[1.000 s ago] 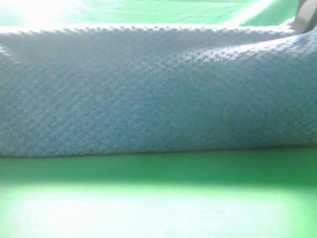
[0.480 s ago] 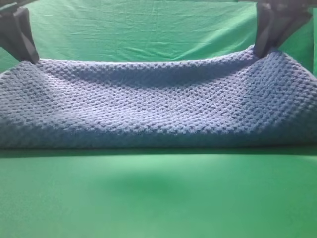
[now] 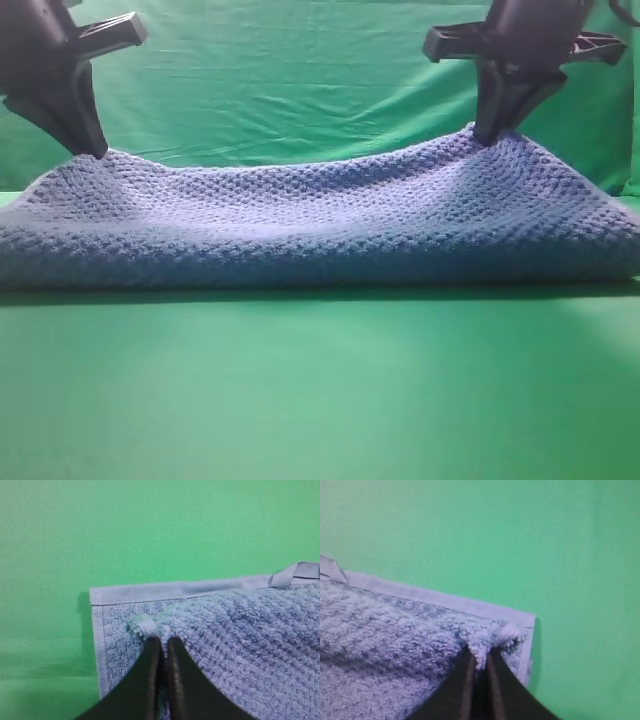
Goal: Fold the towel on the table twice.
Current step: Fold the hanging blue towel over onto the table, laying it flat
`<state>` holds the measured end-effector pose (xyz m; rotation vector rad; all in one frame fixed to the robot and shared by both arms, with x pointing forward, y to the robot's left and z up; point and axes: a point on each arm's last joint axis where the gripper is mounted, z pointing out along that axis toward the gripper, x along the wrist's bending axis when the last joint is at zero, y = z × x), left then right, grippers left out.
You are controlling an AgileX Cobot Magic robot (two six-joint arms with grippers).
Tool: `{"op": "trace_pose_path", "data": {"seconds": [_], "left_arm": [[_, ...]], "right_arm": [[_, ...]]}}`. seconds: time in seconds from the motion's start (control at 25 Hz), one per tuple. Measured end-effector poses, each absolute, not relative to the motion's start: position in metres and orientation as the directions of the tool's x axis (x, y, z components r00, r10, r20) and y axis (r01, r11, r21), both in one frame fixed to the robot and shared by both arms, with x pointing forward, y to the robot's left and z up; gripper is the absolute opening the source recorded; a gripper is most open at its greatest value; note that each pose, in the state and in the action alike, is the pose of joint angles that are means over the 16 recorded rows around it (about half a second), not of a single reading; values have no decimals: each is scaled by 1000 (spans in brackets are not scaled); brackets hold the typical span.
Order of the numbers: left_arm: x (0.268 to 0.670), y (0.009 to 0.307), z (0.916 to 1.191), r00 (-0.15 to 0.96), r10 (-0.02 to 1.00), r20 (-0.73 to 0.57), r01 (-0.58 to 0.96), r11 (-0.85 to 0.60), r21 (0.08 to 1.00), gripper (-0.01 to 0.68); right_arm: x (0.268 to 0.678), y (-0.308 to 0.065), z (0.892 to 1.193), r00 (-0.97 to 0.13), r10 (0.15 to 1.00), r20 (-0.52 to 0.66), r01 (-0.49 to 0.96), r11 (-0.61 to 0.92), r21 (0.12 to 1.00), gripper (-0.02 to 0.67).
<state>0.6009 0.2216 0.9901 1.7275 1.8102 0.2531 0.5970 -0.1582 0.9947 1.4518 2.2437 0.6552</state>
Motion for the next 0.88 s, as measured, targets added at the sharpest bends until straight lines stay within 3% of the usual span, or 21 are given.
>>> {"op": "trace_pose_path", "data": {"seconds": [0.12, 0.24, 0.48, 0.68, 0.8, 0.88], "left_arm": [[606, 222, 985, 41, 956, -291, 832, 129, 540, 16], [609, 222, 981, 47, 958, -281, 827, 121, 550, 81], [612, 222, 980, 69, 963, -261, 816, 96, 570, 313], [608, 223, 991, 105, 965, -240, 802, 61, 594, 476], [603, 223, 1004, 129, 964, -232, 792, 41, 609, 516], [598, 224, 1015, 143, 963, -230, 785, 31, 618, 497]], "right_arm": [[603, -156, 989, -392, 917, -70, 733, 357, 580, 25], [607, -154, 983, -394, 916, -70, 729, 358, 583, 93], [610, -153, 980, -396, 915, -72, 723, 359, 590, 329], [607, -155, 995, -396, 915, -83, 718, 365, 593, 507], [602, -157, 1013, -392, 916, -90, 718, 366, 593, 552], [598, -160, 1027, -386, 918, -95, 718, 363, 593, 537]]}}
